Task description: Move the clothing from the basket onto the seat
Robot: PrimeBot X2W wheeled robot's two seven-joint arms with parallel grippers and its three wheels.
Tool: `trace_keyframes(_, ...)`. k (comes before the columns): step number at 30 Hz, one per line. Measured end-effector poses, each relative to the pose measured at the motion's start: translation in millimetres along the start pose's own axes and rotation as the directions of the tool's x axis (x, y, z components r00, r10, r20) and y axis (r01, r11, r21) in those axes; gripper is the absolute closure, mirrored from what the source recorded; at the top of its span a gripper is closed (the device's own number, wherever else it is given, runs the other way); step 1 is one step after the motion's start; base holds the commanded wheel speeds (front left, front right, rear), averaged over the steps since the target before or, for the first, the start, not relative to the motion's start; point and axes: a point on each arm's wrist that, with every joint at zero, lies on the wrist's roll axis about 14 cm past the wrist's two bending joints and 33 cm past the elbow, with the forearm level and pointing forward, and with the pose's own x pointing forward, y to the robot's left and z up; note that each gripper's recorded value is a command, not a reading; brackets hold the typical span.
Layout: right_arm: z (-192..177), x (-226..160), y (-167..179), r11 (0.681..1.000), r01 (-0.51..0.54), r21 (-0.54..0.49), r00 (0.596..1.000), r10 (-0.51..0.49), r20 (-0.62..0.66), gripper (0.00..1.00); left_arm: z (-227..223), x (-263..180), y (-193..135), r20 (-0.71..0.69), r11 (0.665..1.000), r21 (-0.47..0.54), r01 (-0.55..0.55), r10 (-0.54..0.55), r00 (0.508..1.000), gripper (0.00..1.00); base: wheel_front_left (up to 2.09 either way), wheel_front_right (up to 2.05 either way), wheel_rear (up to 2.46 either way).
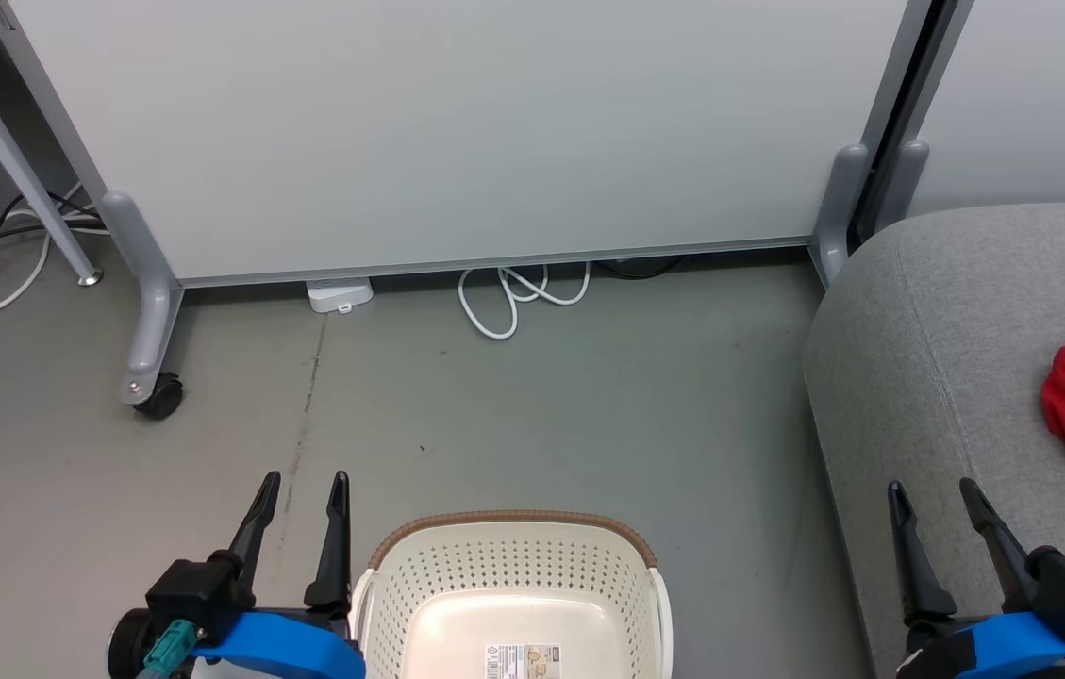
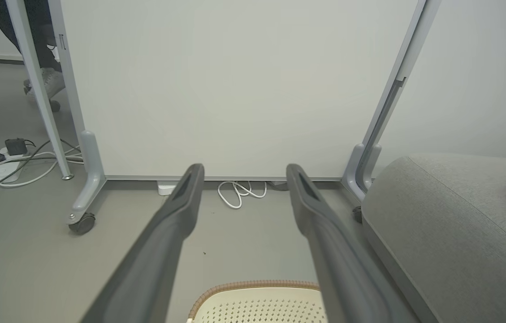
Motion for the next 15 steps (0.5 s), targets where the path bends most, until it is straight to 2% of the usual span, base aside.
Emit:
trace_keyframes(12, -2.1, 1.0, 2.8, 1.0, -0.008, 0.011, 1.0, 0.008, -0.005, 0.0, -3.9, -2.0, -2.2, -0.01, 1.0, -0.012, 0.003, -0.003, 1.0, 0.0, 0.0, 0.0, 0.0)
trace_keyframes(13, -2.5, 1.2, 3.6, 1.0, -0.01, 0.014, 1.0, 0.01, -0.006, 1.0, -4.2, -2.0, -2.2, -0.011, 1.0, -0.016, 0.002, -0.002, 1.0, 1.0, 0.0, 0.0, 0.0)
trace_keyframes(15, -8.6, 0.4, 3.5, 1.0, -0.008, 0.018, 1.0, 0.009, -0.025, 1.0, -11.9, -5.1, -2.6, -0.035, 1.0, -0.024, -0.002, 0.001, 0.999, 1.0, 0.0, 0.0, 0.0)
